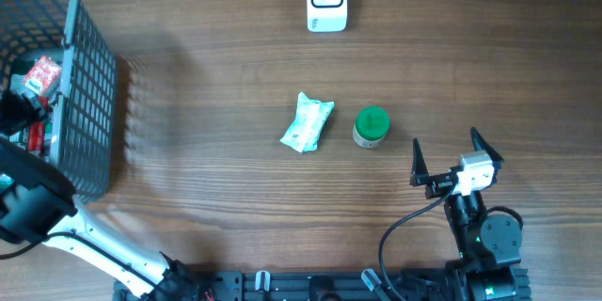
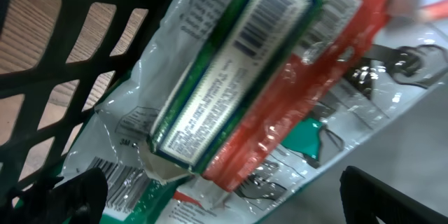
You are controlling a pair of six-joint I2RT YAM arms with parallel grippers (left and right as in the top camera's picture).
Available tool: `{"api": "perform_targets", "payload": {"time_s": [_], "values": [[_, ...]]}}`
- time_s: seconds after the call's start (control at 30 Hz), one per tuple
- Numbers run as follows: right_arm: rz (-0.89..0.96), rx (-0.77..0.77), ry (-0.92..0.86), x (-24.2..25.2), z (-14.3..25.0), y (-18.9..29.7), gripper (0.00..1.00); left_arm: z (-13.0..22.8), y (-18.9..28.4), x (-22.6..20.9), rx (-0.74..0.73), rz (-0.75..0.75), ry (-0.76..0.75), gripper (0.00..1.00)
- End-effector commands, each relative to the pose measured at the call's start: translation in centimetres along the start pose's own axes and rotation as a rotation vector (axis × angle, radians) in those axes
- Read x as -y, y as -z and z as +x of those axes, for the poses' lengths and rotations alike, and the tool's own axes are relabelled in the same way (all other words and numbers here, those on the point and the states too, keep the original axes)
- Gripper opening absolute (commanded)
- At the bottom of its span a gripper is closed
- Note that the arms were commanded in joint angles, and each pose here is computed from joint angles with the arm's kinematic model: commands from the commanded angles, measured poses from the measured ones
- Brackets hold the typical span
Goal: Scan the item barcode
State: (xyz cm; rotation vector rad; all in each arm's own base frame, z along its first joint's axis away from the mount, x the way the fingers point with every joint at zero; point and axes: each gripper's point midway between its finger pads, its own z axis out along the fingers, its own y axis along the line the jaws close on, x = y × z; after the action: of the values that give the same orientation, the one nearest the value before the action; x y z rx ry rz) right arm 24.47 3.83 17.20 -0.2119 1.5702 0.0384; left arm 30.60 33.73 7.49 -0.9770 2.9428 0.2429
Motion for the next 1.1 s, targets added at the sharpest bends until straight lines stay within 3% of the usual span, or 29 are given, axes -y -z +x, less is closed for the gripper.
{"api": "perform_targets", "payload": {"time_s": [0.0,0.27,0.43,0.7,0.8,1.07], "values": [[-0.006,0.004,-0.005,-0.1,-0.1,0.0,1.00,1.0,-2.9,0.8,-0.062,0.074,-0.003,1.00],[-0.006,0.004,-0.005,-0.1,-0.1,0.0,1.00,2.8,-4.6,2.7,-0.116,0.164,-0.002,1.00],[-0.006,0.004,-0.005,-0.1,-0.1,0.0,1.00,2.6,-3.9,5.6,-0.105,0.337,0.009,0.98],[-0.006,0.004,-0.005,-0.1,-0.1,0.0,1.00,1.9,-2.4,6.2,-0.060,0.328,-0.015,0.96],[-0.006,0.004,-0.005,-0.1,-0.1,0.0,1.00,0.9,-1.5,6.1,-0.009,0.317,-0.021,0.99],[-0.006,0.004,-0.005,-0.1,-0.1,0.0,1.00,-1.5,-0.7,4.0,0.105,0.193,-0.029,1.00]]}}
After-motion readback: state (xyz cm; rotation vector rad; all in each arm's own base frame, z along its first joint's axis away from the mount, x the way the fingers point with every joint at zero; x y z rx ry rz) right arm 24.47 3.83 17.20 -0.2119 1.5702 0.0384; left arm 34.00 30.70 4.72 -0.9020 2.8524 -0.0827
